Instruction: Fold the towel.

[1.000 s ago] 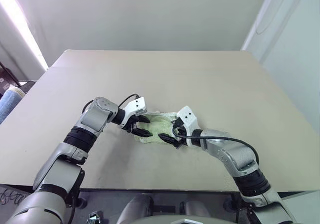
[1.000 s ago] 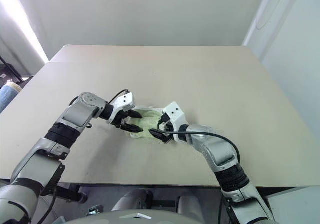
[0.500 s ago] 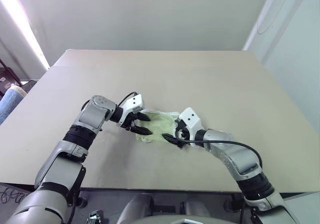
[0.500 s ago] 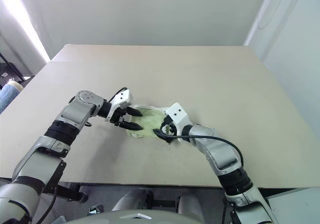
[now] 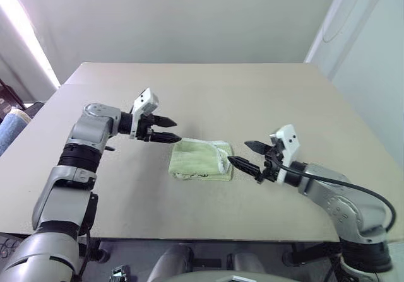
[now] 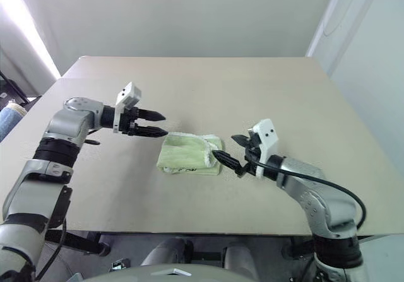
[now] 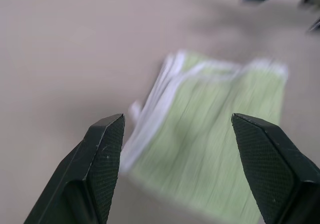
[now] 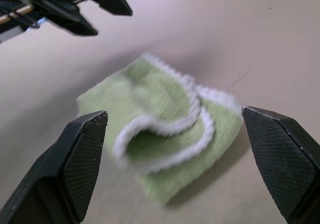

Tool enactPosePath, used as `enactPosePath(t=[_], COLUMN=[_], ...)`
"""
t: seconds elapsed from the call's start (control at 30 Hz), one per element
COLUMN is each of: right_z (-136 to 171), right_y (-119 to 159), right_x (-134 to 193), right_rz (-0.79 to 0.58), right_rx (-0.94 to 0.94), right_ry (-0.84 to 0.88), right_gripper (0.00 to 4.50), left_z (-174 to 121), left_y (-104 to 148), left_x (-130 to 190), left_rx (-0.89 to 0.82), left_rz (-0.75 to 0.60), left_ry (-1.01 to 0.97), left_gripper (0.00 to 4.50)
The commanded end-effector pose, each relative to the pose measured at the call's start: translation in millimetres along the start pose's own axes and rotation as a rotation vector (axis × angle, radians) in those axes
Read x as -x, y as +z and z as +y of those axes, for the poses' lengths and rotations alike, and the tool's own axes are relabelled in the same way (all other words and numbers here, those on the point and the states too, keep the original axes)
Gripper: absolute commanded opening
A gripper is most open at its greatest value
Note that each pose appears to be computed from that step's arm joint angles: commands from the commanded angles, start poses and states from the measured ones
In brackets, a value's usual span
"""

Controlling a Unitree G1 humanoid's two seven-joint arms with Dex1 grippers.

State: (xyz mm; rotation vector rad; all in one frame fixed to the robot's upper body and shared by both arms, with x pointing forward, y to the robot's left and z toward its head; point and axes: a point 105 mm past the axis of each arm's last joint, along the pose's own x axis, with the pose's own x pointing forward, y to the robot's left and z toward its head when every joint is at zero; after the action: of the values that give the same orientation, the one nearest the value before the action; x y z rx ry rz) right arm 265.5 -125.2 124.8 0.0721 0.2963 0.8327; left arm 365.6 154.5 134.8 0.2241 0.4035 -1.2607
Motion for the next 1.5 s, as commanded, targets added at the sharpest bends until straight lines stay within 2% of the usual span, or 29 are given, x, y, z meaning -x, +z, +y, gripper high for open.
enactPosePath(t=[0.03,0.33,0.43,0.6,0.87,1.17,1.5], right_z=[19.6,36.6,41.5,56.2,49.2,18.0,2.2], right_y=[12.9,14.0,11.3,12.9,-20.8,-44.4,-43.6], right_x=[8.2,-5.3,-19.6,-46.9,-86.7,-102.8,-104.1], right_rz=[-0.033,-0.046,0.012,0.038,0.196,0.309,0.34], right_rx=[0.042,0.019,0.163,0.304,0.45,0.574,0.777], right_ry=[0.067,0.105,0.088,0.185,0.297,0.194,0.131], right_gripper=[4.5,4.5,4.5,4.5,4.5,4.5,4.5], left_z=[5.0,3.4,3.7,4.1,5.4,4.1,7.0], left_y=[7.3,-7.0,-12.7,-13.0,-15.6,-15.6,-14.3], left_x=[15.5,28.6,28.7,23.3,4.4,-9.8,-7.6], left_rx=[-0.037,-0.007,-0.033,-0.025,-0.053,-0.061,-0.069], left_rz=[-0.049,-0.022,0.001,-0.005,0.014,-0.007,-0.014], left_ry=[0.035,0.041,0.056,0.055,0.051,0.052,0.074], left_gripper=[3.59,3.59,3.59,3.59,3.59,3.59,3.59])
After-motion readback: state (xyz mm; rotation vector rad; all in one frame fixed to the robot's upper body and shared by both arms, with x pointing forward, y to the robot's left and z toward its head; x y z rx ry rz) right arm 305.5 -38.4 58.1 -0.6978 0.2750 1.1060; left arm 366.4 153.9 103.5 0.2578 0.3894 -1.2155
